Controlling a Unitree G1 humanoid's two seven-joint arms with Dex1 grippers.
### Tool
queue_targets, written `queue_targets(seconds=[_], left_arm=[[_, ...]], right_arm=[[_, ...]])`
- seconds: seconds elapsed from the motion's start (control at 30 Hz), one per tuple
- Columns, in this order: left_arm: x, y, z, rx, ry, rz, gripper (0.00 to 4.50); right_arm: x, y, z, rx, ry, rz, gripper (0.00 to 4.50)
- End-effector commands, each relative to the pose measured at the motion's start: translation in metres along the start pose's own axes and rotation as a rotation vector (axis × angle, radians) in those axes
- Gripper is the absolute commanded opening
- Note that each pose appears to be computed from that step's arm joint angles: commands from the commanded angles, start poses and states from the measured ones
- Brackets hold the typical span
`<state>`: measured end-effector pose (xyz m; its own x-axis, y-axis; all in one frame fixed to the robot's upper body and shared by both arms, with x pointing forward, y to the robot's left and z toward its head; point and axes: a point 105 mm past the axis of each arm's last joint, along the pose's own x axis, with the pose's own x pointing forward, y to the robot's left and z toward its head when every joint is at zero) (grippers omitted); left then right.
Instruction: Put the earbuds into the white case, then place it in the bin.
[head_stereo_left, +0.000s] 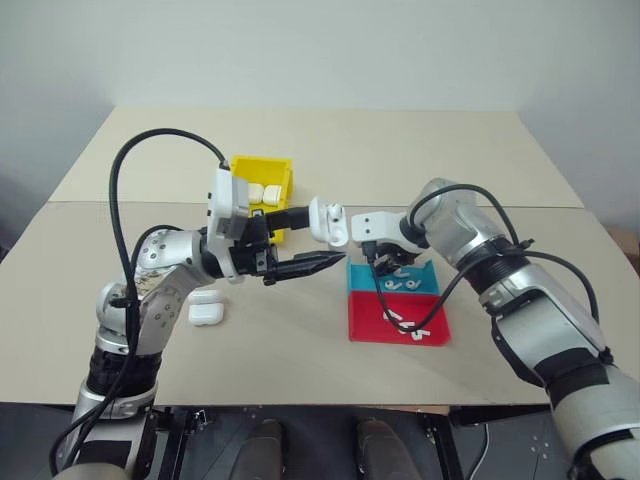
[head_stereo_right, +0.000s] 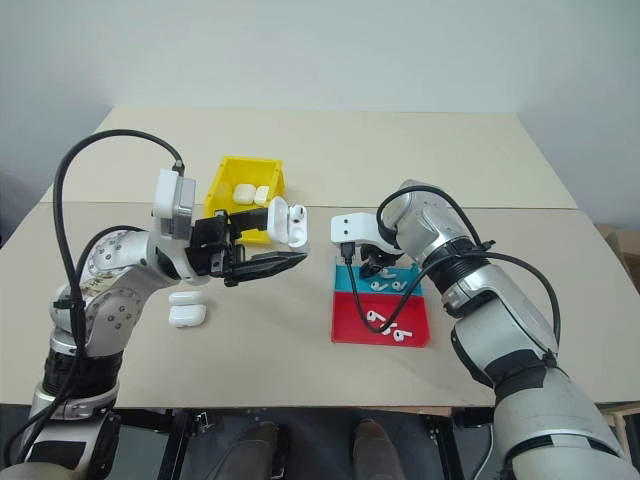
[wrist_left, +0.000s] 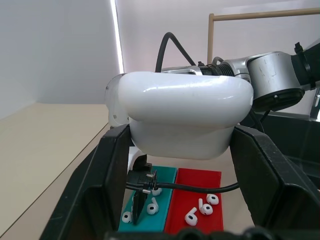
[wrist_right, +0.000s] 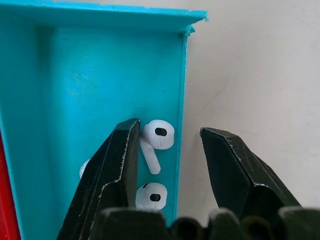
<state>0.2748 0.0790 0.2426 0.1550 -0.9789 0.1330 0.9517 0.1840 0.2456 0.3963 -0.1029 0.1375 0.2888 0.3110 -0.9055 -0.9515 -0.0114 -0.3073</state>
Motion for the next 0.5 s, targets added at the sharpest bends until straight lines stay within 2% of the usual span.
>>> queue_targets(seconds=[0.03, 0.5], left_arm=[[-0.0002, -0.0035, 0.0104, 0.046, -0.023, -0.009, 2.78], [-0.0007, -0.0033, 0.0108, 0.052, -0.026, -0.003, 2.78]], right_arm=[[-0.0042, -0.0004, -0.0028, -0.009, 0.001, -0.002, 2.36], [-0.003, 0.0026, -0.0048, -0.023, 0.0, 0.017, 2.36]])
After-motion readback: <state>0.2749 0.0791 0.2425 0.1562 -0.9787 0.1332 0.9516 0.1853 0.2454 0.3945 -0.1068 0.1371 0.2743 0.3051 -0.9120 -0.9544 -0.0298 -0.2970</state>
